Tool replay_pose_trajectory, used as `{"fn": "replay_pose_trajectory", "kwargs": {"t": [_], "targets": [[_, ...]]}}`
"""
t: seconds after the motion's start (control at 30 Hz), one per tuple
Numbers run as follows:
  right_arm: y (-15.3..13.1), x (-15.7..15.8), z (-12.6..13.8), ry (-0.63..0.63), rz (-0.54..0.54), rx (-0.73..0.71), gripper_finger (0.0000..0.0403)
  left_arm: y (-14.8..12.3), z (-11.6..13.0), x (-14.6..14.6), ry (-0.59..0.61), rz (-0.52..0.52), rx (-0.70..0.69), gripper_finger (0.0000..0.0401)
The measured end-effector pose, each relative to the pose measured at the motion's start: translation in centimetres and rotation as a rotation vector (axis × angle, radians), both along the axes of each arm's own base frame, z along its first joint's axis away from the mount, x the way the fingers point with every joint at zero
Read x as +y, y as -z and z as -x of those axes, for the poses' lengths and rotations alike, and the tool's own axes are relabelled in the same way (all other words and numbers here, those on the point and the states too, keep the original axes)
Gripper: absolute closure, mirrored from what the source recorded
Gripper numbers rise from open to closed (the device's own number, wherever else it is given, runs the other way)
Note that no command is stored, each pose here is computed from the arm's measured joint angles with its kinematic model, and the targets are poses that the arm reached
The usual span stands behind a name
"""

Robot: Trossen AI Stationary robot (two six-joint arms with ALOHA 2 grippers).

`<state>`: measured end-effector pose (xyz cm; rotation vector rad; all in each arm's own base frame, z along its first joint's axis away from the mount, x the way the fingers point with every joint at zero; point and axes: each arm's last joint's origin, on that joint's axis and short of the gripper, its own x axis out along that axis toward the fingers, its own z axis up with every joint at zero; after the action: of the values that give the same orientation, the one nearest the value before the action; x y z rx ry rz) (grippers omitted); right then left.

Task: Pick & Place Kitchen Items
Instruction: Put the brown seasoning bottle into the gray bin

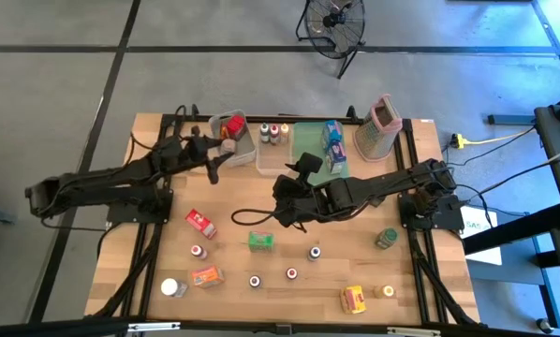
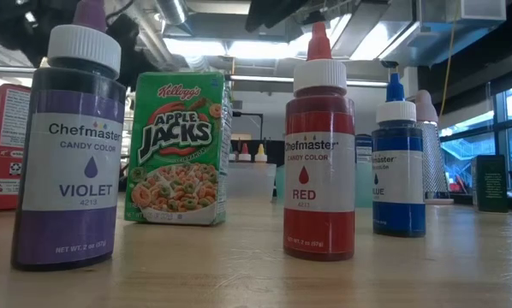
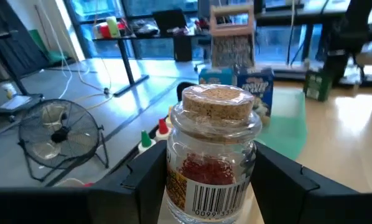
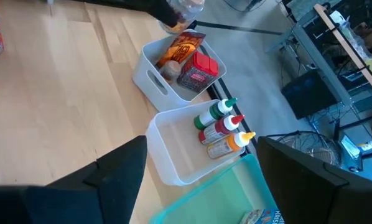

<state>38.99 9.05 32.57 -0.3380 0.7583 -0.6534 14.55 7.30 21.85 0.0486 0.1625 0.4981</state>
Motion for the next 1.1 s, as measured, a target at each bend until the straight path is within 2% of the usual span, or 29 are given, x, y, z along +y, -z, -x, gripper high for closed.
{"fn": "replay_pose_trajectory", "kwargs": {"t": [0.23, 0.53, 0.63, 0.8, 0.87, 1.1], "targets": [[0.0, -0.1, 0.0, 0.002, -0.001, -0.004, 0.0096, 2.5, 1.1, 0.7, -0.057, 0.035, -0.051, 0.0208], [-0.4, -0.5, -0.8, -0.026, -0.013, -0.042, 0.0096, 3.1, 1.6, 1.2, 0.002, 0.044, -0.077, 0.0208], [-0.7, -1.2, -1.7, -0.099, -0.08, -0.073, 0.0096, 3.0, 1.5, 1.1, 0.064, 0.04, -0.084, 0.0207], [-1.4, -3.5, -3.4, -0.262, -0.291, -0.174, 0.0096, 2.7, 1.4, 1.0, 0.11, 0.026, -0.106, 0.0207], [-1.5, -4.6, -3.7, -0.307, -0.341, -0.179, 0.0096, 2.5, 1.3, 0.8, 0.131, 0.023, -0.131, 0.0207], [-1.1, -5.9, -4.1, -0.43, -0.398, -0.132, 0.0096, -0.3, 1.2, -0.4, 0.37, 0.075, -0.431, 0.0207]]}}
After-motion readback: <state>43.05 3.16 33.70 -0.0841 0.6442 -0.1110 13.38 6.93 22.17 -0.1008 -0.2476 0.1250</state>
